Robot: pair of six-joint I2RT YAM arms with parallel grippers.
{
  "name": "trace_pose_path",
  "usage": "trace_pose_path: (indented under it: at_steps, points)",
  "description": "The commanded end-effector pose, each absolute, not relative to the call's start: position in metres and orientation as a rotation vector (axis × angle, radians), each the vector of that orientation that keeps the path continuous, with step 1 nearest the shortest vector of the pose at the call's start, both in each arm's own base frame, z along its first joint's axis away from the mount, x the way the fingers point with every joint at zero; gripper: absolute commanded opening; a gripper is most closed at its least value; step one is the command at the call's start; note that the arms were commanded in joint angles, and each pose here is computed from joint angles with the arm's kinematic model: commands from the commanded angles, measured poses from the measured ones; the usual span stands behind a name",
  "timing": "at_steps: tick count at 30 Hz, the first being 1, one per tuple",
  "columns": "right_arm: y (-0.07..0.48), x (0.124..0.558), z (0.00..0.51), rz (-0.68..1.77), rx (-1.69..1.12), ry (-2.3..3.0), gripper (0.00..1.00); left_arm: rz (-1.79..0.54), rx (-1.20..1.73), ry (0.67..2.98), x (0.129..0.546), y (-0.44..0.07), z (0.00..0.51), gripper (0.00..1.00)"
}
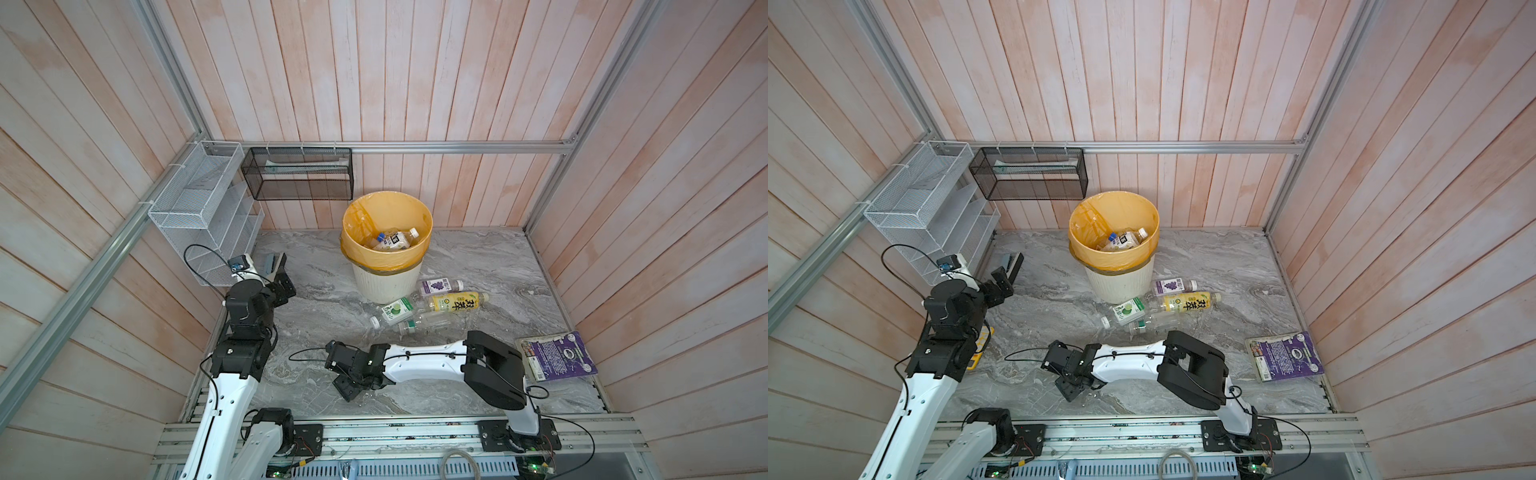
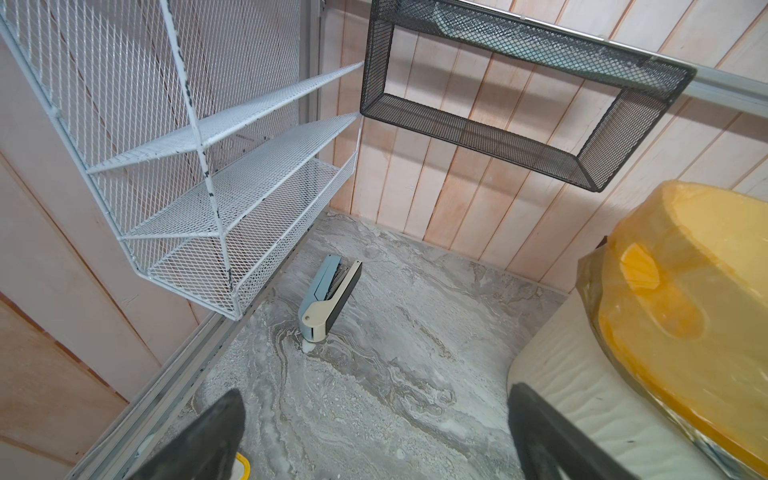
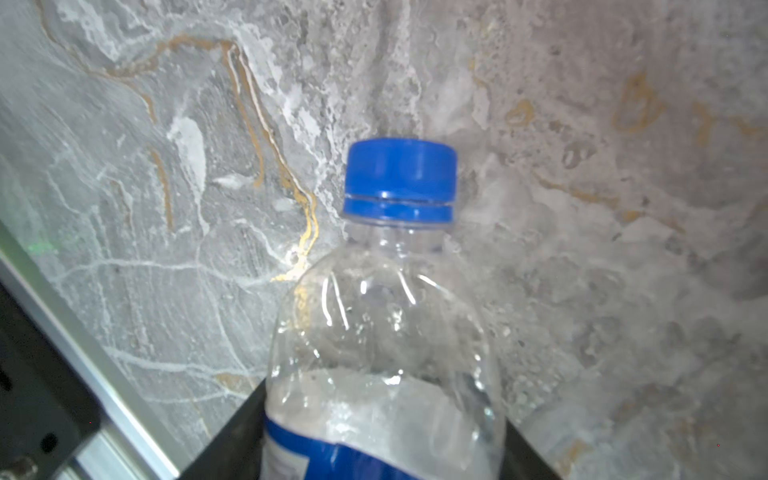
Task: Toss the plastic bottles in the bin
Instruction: 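Grasp the blue-cap bottle with the right gripper and lift it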
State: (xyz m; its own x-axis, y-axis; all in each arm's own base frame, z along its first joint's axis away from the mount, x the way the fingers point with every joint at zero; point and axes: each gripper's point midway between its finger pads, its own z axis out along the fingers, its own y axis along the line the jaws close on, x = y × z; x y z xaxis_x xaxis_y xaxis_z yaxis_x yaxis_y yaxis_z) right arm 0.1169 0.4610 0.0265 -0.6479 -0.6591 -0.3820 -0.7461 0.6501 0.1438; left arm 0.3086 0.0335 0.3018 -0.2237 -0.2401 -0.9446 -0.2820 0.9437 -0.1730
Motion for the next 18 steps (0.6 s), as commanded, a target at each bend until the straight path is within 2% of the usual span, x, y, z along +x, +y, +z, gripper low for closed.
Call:
trace_pose_path:
  at_steps: [1,7,10,18]
  points:
    - [0.442,0.127,0.028,0.321,-1.129,2.555,0.50,0.016,-0.397,1.840,0.307,0.032,0.292,1.00]
    - [0.431,0.149,0.073,0.400,-0.980,2.441,0.47,-0.046,-0.371,1.855,0.311,0.022,0.287,1.00]
    - [0.408,0.165,0.100,0.417,-0.874,2.371,0.46,-0.115,-0.322,1.846,0.312,0.010,0.287,1.00]
    - [0.298,0.210,0.194,0.367,-0.497,2.099,0.48,-0.335,-0.161,1.844,0.312,-0.031,0.279,1.00]
